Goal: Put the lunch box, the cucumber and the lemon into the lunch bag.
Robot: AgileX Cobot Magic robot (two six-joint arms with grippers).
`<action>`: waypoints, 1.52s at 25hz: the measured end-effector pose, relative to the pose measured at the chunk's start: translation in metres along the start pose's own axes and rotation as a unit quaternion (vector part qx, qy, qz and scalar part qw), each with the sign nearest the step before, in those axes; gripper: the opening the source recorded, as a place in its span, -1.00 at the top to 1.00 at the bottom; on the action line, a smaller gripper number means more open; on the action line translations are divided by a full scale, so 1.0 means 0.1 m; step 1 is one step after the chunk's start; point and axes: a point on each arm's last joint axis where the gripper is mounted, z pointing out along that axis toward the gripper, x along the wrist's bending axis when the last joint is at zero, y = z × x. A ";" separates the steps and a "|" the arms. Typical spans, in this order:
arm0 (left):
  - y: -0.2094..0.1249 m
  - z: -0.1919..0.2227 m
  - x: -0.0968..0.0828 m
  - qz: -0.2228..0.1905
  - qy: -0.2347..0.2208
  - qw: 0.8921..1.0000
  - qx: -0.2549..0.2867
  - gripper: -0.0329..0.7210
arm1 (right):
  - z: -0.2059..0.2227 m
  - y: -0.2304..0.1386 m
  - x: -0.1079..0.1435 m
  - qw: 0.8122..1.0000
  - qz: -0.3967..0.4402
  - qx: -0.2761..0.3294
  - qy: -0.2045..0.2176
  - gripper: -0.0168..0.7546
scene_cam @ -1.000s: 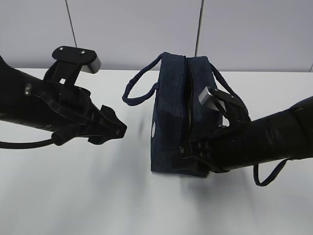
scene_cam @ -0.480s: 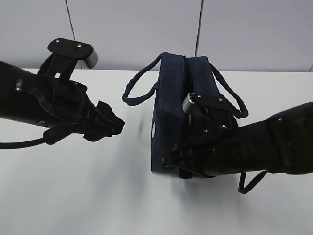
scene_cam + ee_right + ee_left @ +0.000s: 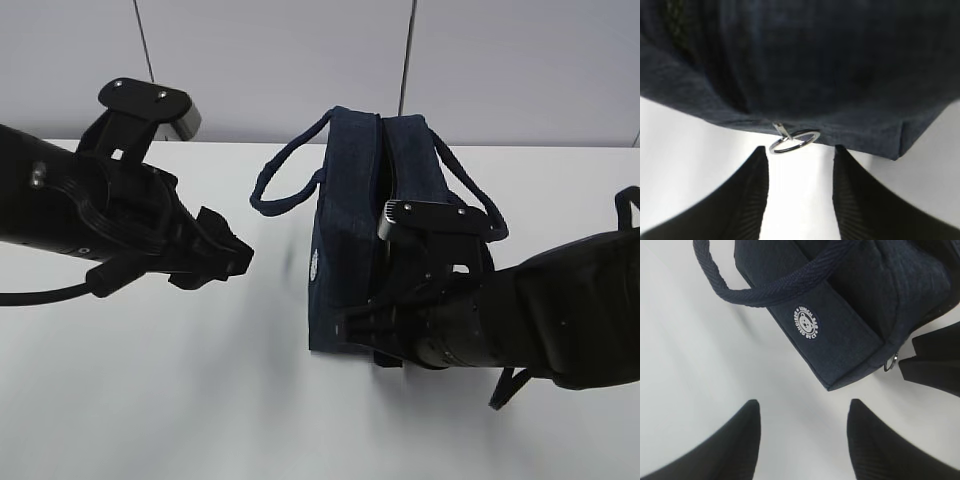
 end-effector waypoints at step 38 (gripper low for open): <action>0.13 -0.47 -0.07 0.046 -0.003 0.998 -0.049 -0.10 | 0.34 0.09 0.07 0.998 0.054 0.005 -0.023 0.19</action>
